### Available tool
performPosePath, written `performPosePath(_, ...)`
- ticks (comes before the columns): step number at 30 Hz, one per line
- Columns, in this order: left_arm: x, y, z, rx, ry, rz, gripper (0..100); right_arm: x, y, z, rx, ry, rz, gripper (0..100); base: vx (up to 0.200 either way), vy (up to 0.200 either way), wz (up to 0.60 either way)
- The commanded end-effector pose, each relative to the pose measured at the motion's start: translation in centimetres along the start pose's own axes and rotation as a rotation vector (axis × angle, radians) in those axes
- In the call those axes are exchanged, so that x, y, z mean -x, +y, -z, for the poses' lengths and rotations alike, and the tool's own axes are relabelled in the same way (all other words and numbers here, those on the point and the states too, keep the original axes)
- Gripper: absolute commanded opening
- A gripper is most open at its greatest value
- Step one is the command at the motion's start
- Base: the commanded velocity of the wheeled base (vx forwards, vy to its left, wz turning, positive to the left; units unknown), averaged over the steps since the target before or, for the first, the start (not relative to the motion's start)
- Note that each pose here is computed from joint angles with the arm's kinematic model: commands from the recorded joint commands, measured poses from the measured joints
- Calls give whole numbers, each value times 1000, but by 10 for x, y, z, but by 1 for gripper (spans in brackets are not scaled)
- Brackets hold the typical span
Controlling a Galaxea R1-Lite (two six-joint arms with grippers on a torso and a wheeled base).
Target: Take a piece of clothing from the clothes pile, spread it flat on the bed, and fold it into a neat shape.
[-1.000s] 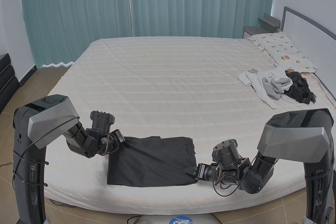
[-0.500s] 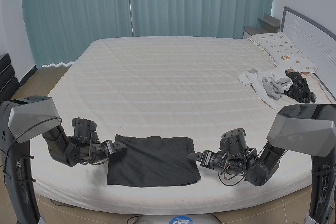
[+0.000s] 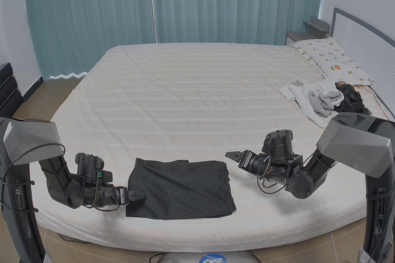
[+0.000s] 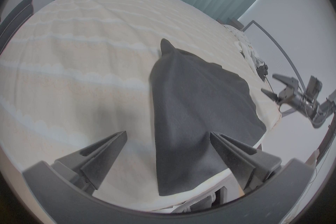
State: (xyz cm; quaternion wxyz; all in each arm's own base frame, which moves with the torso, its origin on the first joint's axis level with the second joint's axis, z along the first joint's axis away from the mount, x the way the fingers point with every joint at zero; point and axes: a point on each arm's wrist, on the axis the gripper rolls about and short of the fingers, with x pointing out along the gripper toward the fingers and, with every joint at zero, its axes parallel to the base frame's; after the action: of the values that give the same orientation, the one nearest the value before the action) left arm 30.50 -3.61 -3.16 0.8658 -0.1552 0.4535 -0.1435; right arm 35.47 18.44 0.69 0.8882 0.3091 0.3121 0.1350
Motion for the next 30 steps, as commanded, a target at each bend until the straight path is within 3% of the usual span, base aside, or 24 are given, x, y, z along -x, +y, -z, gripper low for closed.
performPosePath(1, 2, -3, 9, -22, 32, 4, 100, -19, -8, -3, -8, -8, -1, 100, 0, 0, 0)
performPosePath(3, -2, -9, 11, -38, 45, 8, 100, -33, -12, 8, -4, 37, 15, 100, 0, 0, 0)
performPosePath(6, 0, -10, 13, -41, 48, 7, 100, -47, -11, 7, -3, 31, 10, 100, 0, 0, 0)
performPosePath(7, 0, -10, 13, -41, 48, 7, 0, -47, -11, 7, -3, 31, 10, 100, 0, 0, 0)
performPosePath(19, 10, -18, 15, -53, 53, 10, 0, -76, -12, 15, -11, 53, 17, 100, 0, 0, 0)
performPosePath(20, 11, -18, 14, -53, 53, 10, 0, -79, -13, 17, -10, 55, 17, 0, 0, 0, 0)
performPosePath(30, 8, -17, 15, -48, 69, 5, 0, -85, -7, 23, -1, 61, -1, 0, 0, 0, 0)
